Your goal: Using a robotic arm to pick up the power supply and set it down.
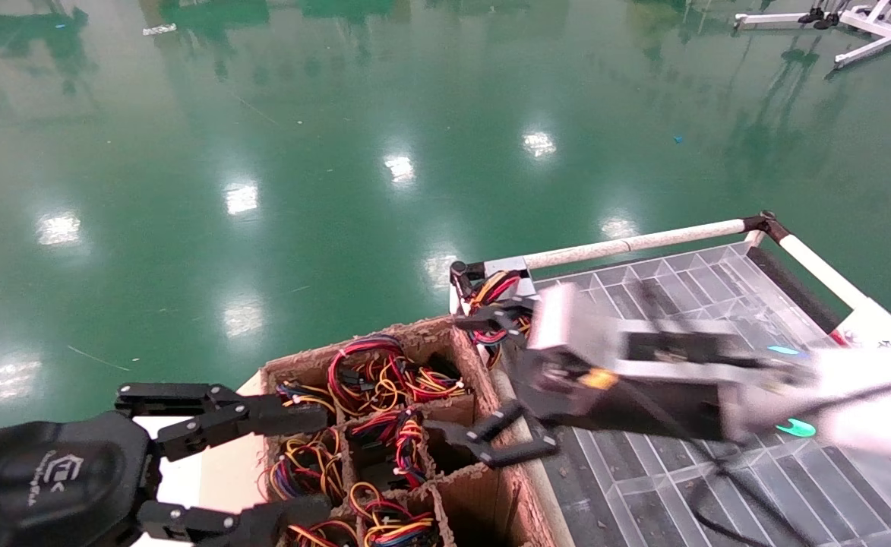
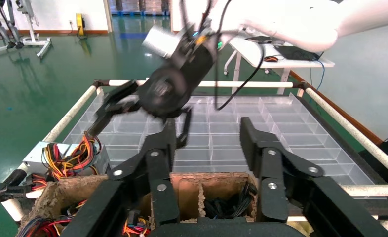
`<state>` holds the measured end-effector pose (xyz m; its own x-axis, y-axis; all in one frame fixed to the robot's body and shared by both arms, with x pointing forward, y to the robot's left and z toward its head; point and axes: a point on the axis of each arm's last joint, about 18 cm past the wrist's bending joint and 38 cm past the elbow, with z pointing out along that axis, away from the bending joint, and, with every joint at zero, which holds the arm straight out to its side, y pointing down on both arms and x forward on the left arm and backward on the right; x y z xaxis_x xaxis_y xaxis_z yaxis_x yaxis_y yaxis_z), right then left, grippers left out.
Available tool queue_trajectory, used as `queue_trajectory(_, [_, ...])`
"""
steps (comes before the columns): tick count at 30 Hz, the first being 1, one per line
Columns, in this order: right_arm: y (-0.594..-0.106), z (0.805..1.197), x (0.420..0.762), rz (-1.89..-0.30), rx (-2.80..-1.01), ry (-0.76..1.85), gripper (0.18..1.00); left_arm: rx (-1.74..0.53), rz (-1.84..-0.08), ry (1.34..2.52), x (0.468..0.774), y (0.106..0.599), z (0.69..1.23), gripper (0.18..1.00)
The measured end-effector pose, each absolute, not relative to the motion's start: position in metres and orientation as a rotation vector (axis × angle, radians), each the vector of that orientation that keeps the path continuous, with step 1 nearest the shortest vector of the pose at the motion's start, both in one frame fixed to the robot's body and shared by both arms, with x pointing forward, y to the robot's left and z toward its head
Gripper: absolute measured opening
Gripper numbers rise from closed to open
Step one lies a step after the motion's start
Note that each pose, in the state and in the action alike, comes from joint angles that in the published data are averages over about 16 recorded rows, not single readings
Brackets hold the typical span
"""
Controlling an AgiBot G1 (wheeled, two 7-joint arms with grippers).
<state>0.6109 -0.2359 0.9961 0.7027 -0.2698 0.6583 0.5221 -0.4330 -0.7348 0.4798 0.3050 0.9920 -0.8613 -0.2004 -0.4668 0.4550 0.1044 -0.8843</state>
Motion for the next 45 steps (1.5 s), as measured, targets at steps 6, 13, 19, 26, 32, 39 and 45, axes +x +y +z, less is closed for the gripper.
queue_trajectory(6, [-0.211,0.993,0.652,-1.012,-1.919,-0.236,1.001,0.248,-1.808,1.911,0.48,0.305,0.992,0.486])
queue_trajectory(13, [-0.193,0.991,0.682,-1.109,-2.009,-0.29,0.996,0.248,-1.808,1.911,0.48,0.305,0.992,0.344])
queue_trajectory(19, [-0.186,0.992,0.695,-1.148,-2.052,-0.321,0.975,0.248,-1.808,1.911,0.48,0.305,0.992,0.262])
queue_trajectory(26, [-0.184,0.991,0.701,-1.161,-2.081,-0.339,0.913,0.248,-1.808,1.911,0.48,0.305,0.992,0.208])
queue_trajectory(32, [-0.185,0.99,0.704,-1.165,-2.101,-0.344,0.821,0.248,-1.808,1.911,0.48,0.305,0.992,0.193])
queue_trajectory(39, [-0.188,0.988,0.706,-1.163,-2.122,-0.345,0.673,0.248,-1.808,1.911,0.48,0.305,0.992,0.191])
queue_trajectory(45, [-0.192,0.986,0.705,-1.155,-2.135,-0.342,0.527,0.248,-1.808,1.911,0.48,0.305,0.992,0.191])
